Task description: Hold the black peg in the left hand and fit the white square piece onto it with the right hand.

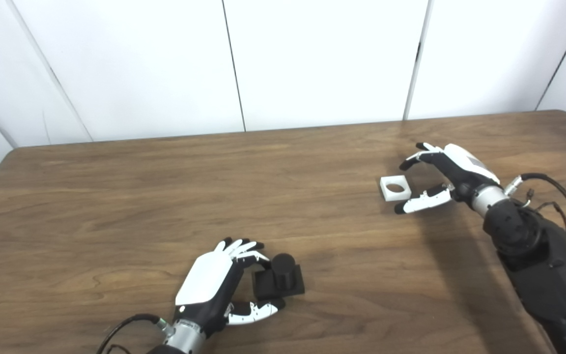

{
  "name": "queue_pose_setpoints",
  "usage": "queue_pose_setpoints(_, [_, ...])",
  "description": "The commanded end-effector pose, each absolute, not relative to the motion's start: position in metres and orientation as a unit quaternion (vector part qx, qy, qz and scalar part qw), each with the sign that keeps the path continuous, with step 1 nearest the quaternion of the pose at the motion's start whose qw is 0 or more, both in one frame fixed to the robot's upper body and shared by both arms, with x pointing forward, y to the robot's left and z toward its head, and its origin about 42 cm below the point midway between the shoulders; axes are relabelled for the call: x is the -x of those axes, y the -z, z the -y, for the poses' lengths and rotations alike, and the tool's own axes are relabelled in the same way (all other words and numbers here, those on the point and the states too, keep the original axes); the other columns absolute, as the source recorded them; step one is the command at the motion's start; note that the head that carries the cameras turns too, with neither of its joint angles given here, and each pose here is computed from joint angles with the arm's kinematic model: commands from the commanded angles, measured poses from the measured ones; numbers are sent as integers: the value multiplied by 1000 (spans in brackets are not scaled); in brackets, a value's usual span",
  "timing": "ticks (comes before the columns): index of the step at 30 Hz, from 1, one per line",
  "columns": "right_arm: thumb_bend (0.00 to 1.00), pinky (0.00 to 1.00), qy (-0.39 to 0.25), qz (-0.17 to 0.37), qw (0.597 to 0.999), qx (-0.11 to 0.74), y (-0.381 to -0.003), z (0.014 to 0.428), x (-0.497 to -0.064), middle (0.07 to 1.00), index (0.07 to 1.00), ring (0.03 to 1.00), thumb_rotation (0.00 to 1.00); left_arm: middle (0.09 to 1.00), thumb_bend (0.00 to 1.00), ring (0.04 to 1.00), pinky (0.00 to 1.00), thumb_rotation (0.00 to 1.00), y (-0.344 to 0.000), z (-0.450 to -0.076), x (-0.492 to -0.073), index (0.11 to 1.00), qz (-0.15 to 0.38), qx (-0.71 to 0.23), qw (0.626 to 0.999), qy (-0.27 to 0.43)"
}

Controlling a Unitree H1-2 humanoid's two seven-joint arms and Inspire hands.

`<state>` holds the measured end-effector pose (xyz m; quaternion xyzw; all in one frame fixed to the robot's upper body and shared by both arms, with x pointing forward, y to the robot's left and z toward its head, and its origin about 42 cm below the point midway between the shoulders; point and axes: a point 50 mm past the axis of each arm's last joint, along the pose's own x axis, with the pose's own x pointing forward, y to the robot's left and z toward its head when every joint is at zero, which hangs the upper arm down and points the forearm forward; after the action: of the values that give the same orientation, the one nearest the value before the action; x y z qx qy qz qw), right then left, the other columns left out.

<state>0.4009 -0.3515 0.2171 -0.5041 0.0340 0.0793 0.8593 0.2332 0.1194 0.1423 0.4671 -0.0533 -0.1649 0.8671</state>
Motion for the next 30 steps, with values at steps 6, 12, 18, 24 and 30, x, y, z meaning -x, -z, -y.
queue_pose_setpoints(6, [940, 979, -54, 29, 856, 514, -255, 343, -419, 975, 742, 1000, 330, 881, 657, 943, 1000, 354, -138, -117, -232, 619, 52, -468, 864, 177])
queue_pose_setpoints(12, [933, 977, -56, 31, 854, 517, -255, 337, -424, 976, 742, 1000, 338, 889, 661, 951, 1000, 357, -139, -117, -231, 625, 48, -464, 866, 179])
queue_pose_setpoints(18, [939, 971, -60, 29, 852, 519, -250, 334, -431, 969, 738, 1000, 329, 886, 661, 946, 1000, 343, -140, -117, -231, 626, 52, -470, 863, 179])
queue_pose_setpoints(24, [962, 978, -63, 22, 853, 518, -244, 335, -437, 970, 732, 1000, 338, 886, 662, 947, 1000, 332, -140, -117, -231, 624, 53, -467, 864, 178])
queue_pose_setpoints(30, [961, 998, -73, 10, 848, 525, -237, 336, -440, 973, 736, 1000, 342, 885, 663, 947, 1000, 334, -140, -117, -231, 622, 53, -466, 865, 180])
